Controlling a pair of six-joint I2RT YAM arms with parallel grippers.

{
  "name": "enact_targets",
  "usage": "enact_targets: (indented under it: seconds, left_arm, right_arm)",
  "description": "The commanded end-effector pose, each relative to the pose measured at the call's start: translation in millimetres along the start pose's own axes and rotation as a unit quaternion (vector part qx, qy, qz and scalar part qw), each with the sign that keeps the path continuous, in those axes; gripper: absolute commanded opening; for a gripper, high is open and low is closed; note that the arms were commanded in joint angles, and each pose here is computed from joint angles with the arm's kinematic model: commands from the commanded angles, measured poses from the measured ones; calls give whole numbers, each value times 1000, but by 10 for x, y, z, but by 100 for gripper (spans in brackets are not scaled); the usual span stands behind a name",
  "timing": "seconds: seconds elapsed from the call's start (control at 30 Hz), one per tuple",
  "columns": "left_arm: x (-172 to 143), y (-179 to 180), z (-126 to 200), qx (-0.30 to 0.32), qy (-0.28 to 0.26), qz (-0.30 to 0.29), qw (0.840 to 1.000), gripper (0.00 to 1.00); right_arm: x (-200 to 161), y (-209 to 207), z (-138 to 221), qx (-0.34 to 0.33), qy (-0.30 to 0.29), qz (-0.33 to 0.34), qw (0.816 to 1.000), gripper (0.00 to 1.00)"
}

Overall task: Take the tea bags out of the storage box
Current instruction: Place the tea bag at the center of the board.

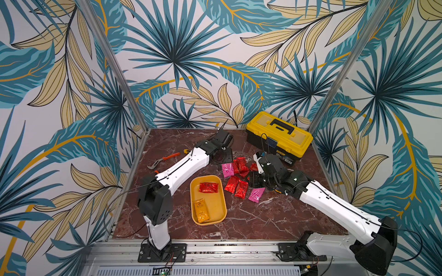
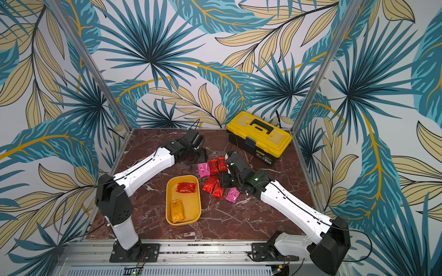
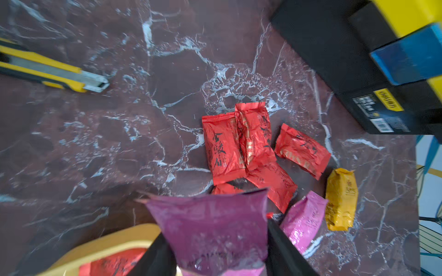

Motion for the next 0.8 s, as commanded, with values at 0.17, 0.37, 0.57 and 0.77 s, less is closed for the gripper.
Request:
enact_targets:
  seconds: [0.17, 0.37, 0.57, 0.77]
  left_arm:
    - [323, 97, -485, -38, 27, 33, 998, 57]
    - [265, 274, -699, -28, 54, 51, 997, 57]
    - [232, 280, -492, -36, 38, 53, 997, 77]
    - [228, 301, 103, -43, -8, 52, 998, 86]
  right_arm:
    - [-47, -74, -57, -13, 0, 7, 1000, 57]
    - [-21, -43, -119, -11, 6, 12, 1000, 57]
    - [-29, 17, -144, 3, 20, 16, 1000, 58]
    - [-68, 325, -109, 29, 32, 49, 998, 62]
Point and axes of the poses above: each gripper's point midway between its finger pads, its own z axis back along the fingers, its own y axis along the line the jaws close on, x = y × z, the point moved 6 cm from there along z, back along the fingers, and after that the axes turned 1 degree about -z, right-handed, at the moved point
